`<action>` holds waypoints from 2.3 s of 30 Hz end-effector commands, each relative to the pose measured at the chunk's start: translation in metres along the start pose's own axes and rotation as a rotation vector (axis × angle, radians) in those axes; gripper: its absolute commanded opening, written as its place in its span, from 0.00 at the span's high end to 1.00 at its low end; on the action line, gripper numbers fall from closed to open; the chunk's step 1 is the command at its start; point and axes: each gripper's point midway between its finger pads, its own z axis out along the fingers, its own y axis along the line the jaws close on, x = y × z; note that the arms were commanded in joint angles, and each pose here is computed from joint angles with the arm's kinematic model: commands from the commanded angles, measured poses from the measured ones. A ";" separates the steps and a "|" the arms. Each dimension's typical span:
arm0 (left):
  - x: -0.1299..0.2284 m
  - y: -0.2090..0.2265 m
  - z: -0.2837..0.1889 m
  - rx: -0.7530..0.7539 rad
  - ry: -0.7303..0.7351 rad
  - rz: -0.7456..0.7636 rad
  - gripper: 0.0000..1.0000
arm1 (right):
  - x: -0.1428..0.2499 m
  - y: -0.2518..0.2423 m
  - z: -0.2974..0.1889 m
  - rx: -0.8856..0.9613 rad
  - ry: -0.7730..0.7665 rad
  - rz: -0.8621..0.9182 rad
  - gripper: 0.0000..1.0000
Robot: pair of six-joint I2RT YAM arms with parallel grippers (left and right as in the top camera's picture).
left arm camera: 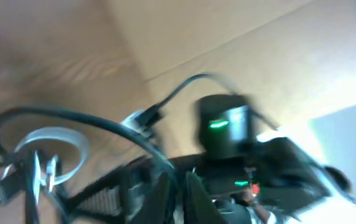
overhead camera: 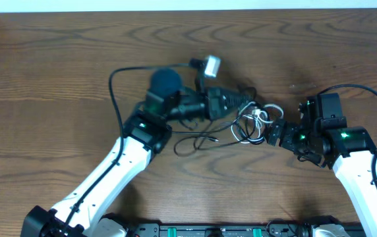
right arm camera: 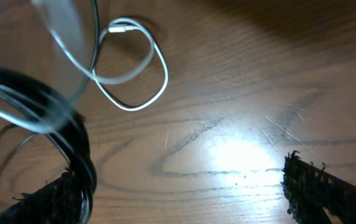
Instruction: Untangle cables
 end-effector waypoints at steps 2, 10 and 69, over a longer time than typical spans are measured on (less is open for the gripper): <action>-0.014 -0.058 -0.021 0.225 0.034 0.028 0.93 | -0.007 -0.008 0.001 0.039 -0.033 0.006 0.01; -0.024 -0.090 -0.032 0.330 -0.015 0.165 0.93 | -0.007 -0.006 0.001 0.030 -0.033 0.028 0.01; 0.128 0.207 -0.062 -0.391 -0.262 -0.509 0.30 | -0.028 -0.069 -0.081 0.014 -0.285 0.157 0.01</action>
